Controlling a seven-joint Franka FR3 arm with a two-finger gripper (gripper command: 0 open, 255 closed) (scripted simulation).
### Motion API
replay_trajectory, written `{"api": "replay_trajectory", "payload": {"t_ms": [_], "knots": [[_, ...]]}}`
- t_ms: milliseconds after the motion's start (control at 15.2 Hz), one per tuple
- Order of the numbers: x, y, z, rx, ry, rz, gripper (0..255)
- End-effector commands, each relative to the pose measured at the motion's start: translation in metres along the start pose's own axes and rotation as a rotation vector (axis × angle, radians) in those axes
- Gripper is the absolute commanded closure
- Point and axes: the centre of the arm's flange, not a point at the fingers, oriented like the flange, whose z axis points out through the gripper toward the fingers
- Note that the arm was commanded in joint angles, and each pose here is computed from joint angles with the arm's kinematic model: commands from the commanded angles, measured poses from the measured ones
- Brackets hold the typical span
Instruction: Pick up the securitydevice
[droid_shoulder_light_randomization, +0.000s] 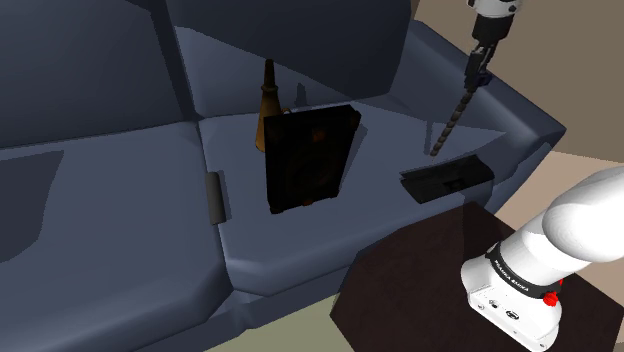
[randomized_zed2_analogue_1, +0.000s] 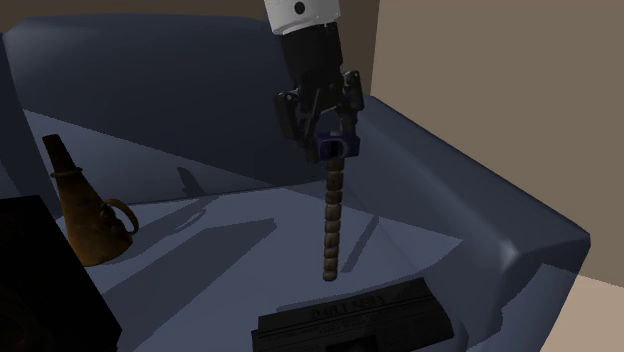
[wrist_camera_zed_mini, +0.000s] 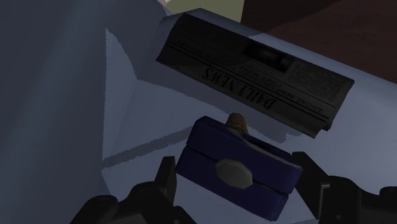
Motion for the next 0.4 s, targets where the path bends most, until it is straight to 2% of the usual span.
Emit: {"api": "replay_trajectory", "payload": {"t_ms": [0, 330], "knots": [[-0.002, 0.001, -0.011, 0.0, 0.0, 0.0, 255], [-0.005, 0.003, -0.028, 0.0, 0.0, 0.0, 255]]}}
